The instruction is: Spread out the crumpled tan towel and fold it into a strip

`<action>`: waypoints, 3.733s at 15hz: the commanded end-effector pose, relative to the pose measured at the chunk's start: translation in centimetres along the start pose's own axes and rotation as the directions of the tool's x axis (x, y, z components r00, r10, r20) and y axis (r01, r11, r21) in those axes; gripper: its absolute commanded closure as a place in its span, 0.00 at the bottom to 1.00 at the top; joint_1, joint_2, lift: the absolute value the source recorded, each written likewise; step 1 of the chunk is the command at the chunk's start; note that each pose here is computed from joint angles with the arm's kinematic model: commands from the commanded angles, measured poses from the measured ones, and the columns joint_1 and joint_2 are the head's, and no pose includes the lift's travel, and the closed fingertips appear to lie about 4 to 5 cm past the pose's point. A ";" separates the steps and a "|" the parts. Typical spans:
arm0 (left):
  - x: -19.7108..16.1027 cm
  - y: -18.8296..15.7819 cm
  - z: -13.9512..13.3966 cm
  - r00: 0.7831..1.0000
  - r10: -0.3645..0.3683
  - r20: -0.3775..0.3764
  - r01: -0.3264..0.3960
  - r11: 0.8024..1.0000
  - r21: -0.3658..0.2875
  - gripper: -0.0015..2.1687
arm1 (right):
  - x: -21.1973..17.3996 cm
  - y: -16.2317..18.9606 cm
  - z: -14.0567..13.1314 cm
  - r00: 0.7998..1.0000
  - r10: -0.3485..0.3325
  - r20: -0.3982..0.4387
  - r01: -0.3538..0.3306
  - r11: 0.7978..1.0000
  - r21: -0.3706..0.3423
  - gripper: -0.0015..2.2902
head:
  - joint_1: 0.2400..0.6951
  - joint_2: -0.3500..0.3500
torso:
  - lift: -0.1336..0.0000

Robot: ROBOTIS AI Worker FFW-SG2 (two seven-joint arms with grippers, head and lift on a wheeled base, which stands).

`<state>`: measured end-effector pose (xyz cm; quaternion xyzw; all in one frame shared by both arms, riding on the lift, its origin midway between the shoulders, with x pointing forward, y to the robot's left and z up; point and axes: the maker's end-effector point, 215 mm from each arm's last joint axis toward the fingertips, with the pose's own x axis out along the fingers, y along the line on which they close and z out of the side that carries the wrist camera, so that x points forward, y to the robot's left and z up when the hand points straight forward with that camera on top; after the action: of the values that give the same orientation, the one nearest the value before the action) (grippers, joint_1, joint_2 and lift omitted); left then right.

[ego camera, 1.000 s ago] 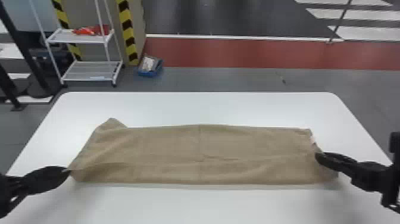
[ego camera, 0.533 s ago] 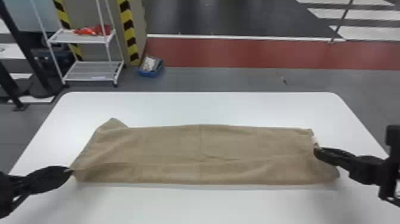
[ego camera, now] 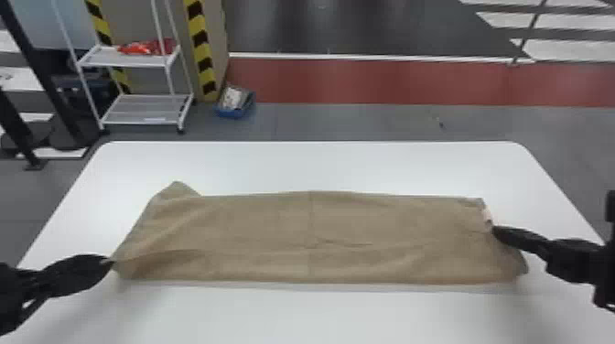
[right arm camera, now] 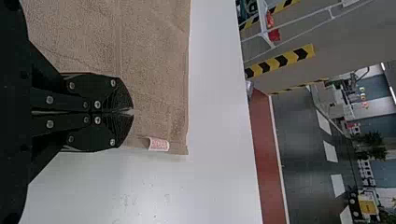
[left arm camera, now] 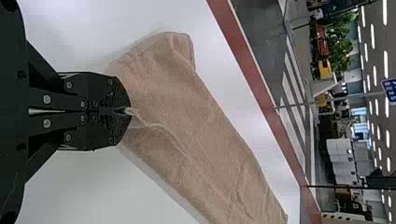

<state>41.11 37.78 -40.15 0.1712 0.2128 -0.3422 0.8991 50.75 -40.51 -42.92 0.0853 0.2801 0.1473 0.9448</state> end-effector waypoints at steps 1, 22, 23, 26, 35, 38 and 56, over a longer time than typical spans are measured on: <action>-0.3 0.9 1.1 0.999 0.021 0.028 -0.021 1.000 0.003 0.83 | -1.4 0.2 2.0 0.999 0.001 0.036 -0.001 1.000 0.011 0.54 | 1.00 0.45 | 0.07; 8.3 26.0 31.0 0.901 0.333 0.278 -0.227 0.908 -0.351 0.95 | 2.5 3.5 39.8 0.913 0.054 0.404 -0.010 0.994 -0.110 0.98 | 0.25 0.49 | 0.07; 7.0 26.9 30.5 0.895 0.347 0.280 -0.238 0.903 -0.356 0.95 | 2.5 3.9 39.2 0.920 0.070 0.385 -0.034 0.994 -0.100 0.98 | 0.21 0.48 | 0.07; 5.0 24.3 26.8 0.911 0.317 0.262 -0.190 0.890 -0.415 0.95 | 0.7 1.3 34.0 0.944 0.064 0.323 -0.052 0.998 -0.046 0.98 | 0.17 0.50 | 0.07; 1.3 2.3 7.8 0.974 0.147 0.175 -0.075 0.930 -0.360 0.95 | -8.9 3.9 7.7 0.965 0.235 0.120 -0.233 0.972 -0.029 0.98 | 1.00 0.43 | 0.07; 0.0 -0.4 4.6 0.979 0.121 0.165 -0.064 0.947 -0.316 0.95 | -11.0 3.2 2.8 0.967 0.233 0.104 -0.228 0.972 -0.058 0.98 | 1.00 0.41 | 0.07; 8.4 11.1 5.4 0.997 0.038 -0.059 -0.047 0.986 -0.160 0.95 | -1.2 -3.5 2.3 0.995 0.075 -0.061 -0.077 0.996 -0.034 0.98 | 1.00 0.42 | 0.07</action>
<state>54.23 38.79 -38.12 0.1005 0.2524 -0.2966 0.9156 51.15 -44.21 -41.40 0.0747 0.3026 0.1933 0.9303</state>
